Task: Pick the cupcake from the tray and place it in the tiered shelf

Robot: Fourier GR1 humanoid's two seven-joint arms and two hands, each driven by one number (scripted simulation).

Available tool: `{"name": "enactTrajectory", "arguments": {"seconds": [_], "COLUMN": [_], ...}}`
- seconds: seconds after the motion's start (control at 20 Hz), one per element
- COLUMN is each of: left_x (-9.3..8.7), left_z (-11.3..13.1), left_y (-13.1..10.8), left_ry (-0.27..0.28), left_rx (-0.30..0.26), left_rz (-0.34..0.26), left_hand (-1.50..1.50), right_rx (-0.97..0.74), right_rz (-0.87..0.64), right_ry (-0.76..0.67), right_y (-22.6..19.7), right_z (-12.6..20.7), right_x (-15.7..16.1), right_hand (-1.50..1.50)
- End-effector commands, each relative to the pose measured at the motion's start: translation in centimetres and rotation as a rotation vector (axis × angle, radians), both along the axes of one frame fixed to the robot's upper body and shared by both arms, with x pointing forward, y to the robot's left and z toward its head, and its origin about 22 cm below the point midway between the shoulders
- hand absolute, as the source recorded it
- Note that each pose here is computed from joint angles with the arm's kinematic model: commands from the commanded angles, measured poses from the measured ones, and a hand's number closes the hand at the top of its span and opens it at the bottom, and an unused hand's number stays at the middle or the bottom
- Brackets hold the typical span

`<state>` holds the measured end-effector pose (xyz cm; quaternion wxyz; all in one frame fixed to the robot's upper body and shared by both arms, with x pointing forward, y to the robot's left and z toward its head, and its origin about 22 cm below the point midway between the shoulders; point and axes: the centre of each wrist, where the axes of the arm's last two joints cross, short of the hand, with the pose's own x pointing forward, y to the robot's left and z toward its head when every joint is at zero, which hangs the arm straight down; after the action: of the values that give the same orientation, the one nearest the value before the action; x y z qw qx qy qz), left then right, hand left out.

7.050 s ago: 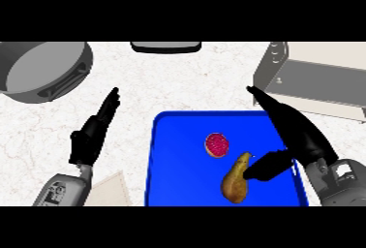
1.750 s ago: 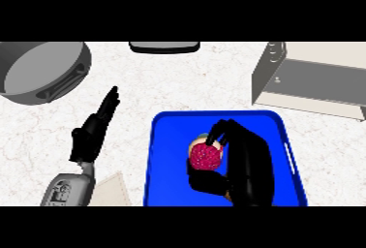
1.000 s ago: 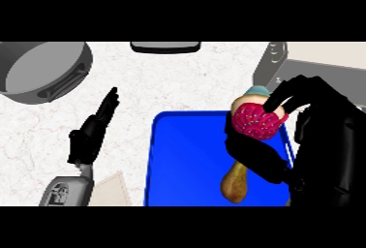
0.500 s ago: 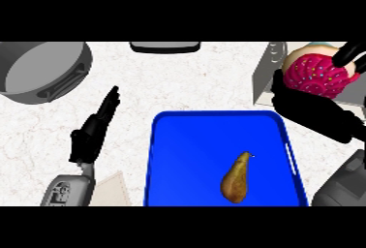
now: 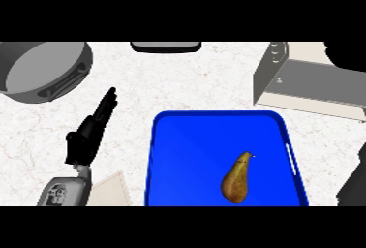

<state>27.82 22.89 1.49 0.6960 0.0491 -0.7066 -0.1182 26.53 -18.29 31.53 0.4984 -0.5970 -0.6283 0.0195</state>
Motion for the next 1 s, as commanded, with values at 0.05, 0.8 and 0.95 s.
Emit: {"name": "enactTrajectory", "arguments": {"seconds": [0.05,0.8,0.95], "left_x": [0.0,0.2,1.5], "left_z": [-0.7,-0.5,0.0], "left_y": [-2.5,-1.8,-1.4], "left_ry": [0.02,0.008,-0.014], "left_rx": [-0.013,-0.004,0.006], "left_rz": [-0.006,-0.012,-0.007], "left_hand": [0.0,0.0,0.0], "right_rx": [-0.03,-0.265,-0.2], "right_rz": [-0.045,-0.052,-0.109], "right_ry": [0.035,-0.009,-0.008], "right_y": [-2.6,-5.4,-6.5], "right_z": [1.2,-5.6,-4.2], "right_x": [2.3,8.8,10.3], "right_hand": [1.5,1.5,1.5]}}
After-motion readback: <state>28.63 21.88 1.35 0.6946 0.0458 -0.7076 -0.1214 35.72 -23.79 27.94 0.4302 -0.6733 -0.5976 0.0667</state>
